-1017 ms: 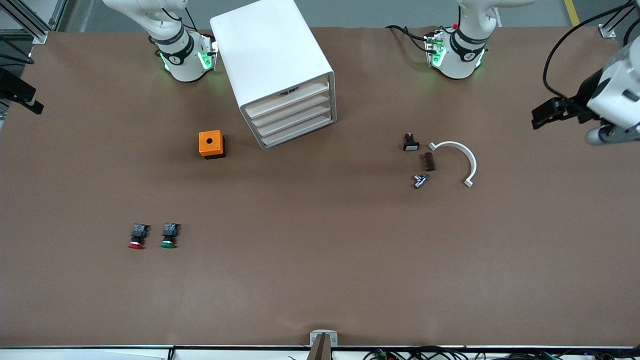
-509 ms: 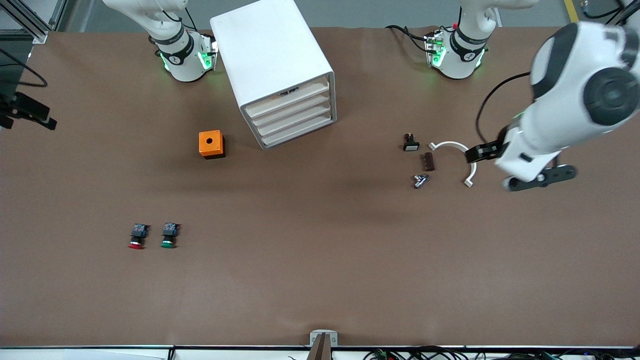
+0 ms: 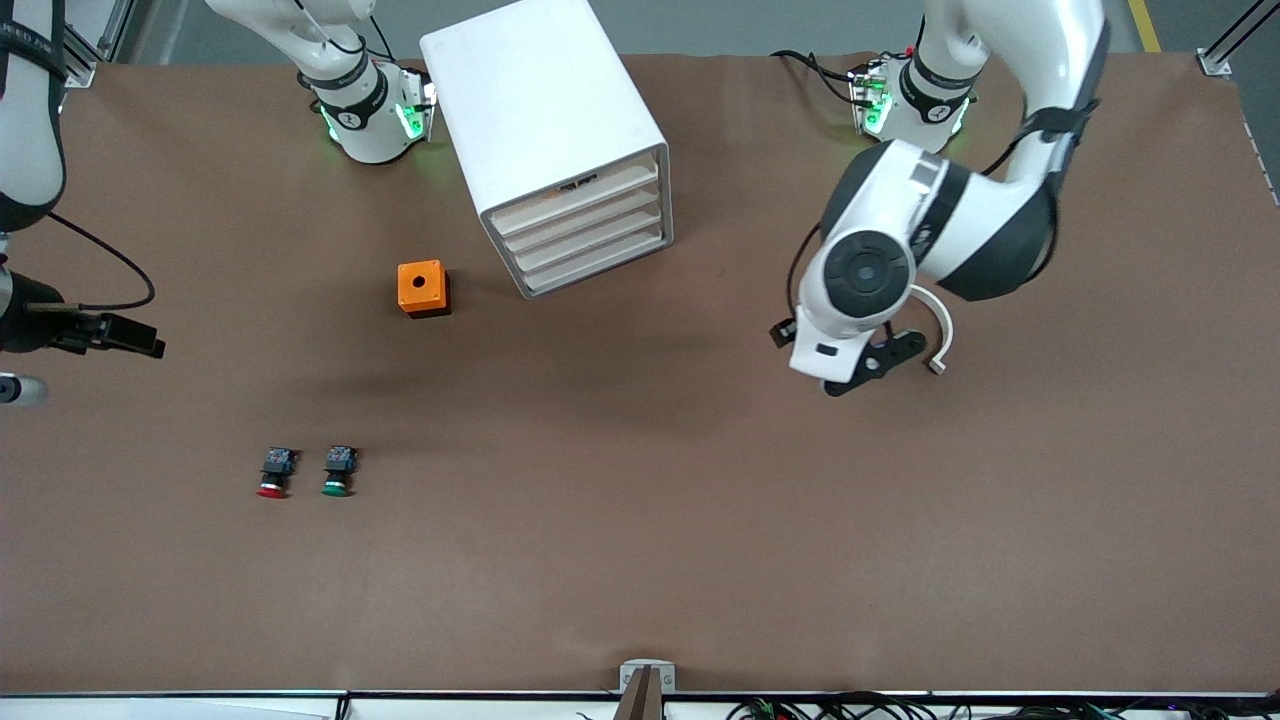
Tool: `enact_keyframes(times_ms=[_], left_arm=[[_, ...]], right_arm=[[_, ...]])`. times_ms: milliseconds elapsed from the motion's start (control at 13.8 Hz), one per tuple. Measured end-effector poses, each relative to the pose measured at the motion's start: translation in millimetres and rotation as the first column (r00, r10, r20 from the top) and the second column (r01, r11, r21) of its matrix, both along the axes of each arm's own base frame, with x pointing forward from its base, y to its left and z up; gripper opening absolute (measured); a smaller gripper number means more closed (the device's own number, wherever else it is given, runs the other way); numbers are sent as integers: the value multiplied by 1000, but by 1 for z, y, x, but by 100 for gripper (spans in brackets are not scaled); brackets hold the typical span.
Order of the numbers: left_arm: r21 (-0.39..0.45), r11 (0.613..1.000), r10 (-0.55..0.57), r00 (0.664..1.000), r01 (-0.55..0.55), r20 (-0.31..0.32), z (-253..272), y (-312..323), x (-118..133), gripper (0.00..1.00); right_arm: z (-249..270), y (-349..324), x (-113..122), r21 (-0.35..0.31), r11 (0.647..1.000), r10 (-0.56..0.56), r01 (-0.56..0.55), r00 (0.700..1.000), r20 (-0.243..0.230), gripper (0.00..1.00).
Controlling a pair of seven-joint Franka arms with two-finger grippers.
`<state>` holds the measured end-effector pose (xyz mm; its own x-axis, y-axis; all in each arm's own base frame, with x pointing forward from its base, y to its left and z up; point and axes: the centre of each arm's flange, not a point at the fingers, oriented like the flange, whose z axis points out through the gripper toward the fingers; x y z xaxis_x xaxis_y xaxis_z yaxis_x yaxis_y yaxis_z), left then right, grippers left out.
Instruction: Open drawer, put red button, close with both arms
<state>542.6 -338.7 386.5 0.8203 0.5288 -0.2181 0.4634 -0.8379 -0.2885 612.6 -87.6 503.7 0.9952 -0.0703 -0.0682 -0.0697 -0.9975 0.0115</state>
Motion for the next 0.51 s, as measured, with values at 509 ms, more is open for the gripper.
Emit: enact_keyframes(times_ms=[509], left_arm=[[157,835,547,826,-527,-137,-74,-65,-22,100]], right_arm=[[-135,-10,42,-32,999,-11,14,995,99,100]])
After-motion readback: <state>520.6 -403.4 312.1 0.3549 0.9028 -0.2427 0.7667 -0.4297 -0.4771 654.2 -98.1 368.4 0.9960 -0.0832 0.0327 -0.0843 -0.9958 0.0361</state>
